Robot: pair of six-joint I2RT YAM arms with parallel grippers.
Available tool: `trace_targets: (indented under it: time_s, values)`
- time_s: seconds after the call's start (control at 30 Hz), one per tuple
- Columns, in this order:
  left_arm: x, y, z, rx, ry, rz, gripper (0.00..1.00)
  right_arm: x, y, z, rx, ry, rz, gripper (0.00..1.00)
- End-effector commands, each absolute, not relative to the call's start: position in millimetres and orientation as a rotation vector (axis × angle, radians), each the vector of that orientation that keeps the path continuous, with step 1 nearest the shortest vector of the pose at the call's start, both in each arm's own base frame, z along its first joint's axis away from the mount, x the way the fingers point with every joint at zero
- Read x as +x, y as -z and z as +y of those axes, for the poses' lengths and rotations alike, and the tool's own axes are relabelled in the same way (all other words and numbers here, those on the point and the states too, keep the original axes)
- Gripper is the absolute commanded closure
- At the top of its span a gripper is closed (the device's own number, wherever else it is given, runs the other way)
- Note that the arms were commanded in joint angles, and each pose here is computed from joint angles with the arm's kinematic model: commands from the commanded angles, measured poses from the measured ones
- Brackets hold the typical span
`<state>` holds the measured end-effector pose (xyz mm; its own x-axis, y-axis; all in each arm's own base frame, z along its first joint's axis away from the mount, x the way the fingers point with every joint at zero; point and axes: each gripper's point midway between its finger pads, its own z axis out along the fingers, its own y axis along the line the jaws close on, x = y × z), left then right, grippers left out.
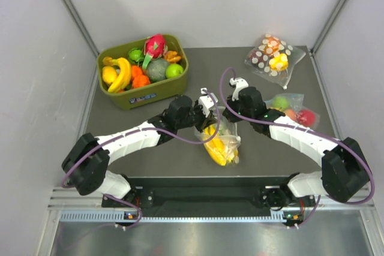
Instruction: Open the zip-top bag and remove the fake food
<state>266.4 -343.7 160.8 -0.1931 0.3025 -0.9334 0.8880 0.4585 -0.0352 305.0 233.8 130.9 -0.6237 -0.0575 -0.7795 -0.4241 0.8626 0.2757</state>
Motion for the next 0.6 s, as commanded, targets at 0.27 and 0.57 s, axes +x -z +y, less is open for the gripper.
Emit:
trace_targets:
  time_s: [0.27, 0.57]
  values:
    - [273, -229, -360, 0.924, 0.845, 1.574, 1.00, 304, -155, 242, -0.356, -0.592, 2.114, 1.00]
    - [292, -281, -354, 0.823, 0.765, 1.499, 1.00, 299, -151, 236, -0.350, -0.566, 2.124, 1.00]
